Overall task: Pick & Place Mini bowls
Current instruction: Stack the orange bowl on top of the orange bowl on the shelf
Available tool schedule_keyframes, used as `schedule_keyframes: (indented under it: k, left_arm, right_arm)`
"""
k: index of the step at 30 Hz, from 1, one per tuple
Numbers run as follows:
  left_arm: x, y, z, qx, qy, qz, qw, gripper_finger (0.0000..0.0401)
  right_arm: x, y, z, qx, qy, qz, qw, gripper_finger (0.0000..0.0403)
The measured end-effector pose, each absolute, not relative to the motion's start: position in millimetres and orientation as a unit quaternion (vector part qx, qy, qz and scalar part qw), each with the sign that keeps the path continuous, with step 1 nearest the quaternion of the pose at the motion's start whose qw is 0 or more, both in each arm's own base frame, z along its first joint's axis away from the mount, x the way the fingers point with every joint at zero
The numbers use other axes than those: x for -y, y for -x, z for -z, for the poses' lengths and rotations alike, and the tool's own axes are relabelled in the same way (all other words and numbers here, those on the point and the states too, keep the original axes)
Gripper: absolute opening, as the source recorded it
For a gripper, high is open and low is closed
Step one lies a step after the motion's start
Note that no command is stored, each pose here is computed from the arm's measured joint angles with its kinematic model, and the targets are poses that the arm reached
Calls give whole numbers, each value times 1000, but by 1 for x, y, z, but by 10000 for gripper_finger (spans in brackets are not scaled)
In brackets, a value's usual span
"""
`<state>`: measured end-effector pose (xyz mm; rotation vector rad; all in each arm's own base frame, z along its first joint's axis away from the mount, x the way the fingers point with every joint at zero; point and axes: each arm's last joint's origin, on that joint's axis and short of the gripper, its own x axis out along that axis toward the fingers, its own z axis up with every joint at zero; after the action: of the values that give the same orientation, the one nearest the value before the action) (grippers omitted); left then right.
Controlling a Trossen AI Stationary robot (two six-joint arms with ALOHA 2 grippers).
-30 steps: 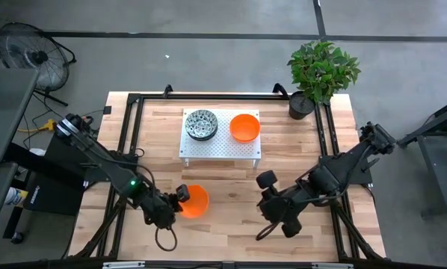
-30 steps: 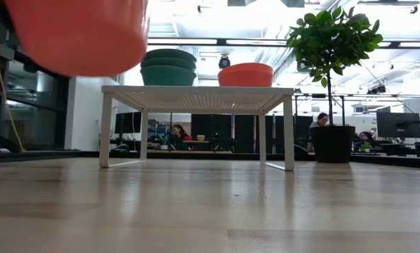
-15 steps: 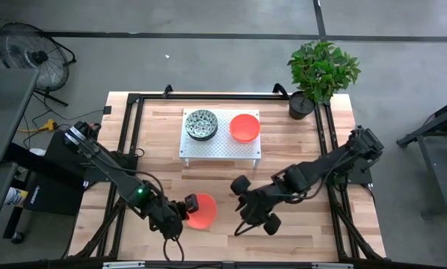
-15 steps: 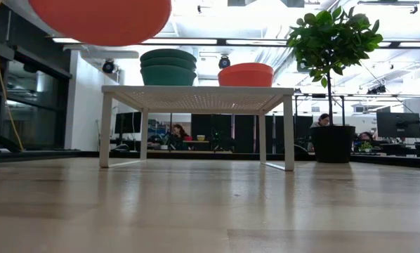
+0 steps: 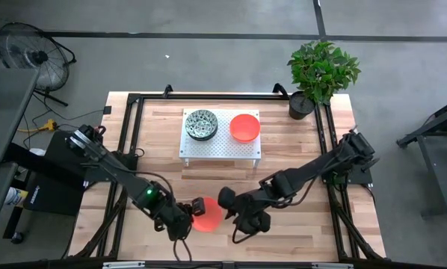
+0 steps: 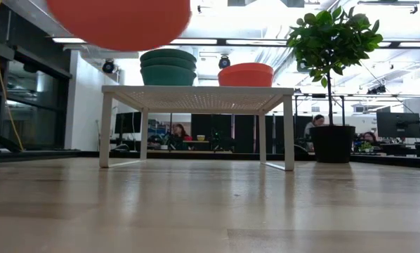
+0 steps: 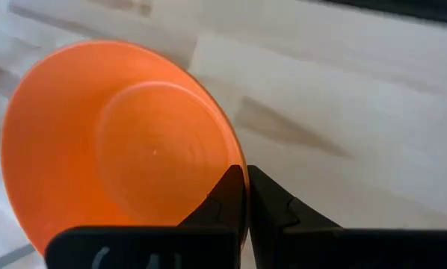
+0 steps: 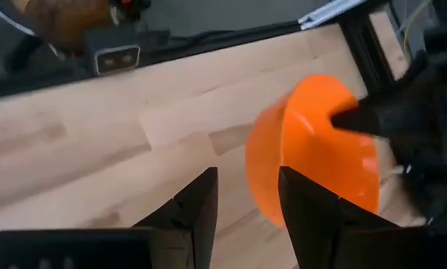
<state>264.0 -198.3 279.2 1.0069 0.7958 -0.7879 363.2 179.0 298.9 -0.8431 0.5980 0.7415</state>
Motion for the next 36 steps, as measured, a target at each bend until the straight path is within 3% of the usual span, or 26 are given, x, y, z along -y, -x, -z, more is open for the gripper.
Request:
schedule_keyframes:
  k: [13, 31, 36]
  left_arm:
    - [190, -271, -280, -352, -456, 376, 726, 0]
    - [187, -280, -283, -309, -488, 387, 719, 0]
    - [186, -279, -283, -314, -487, 387, 717, 0]
  right_arm:
    - [-174, -376, -285, -259, 488, -347, 758, 130]
    - [-158, -389, -270, -260, 449, -406, 752, 130]
    - [-159, -388, -270, -272, 465, -383, 750, 99]
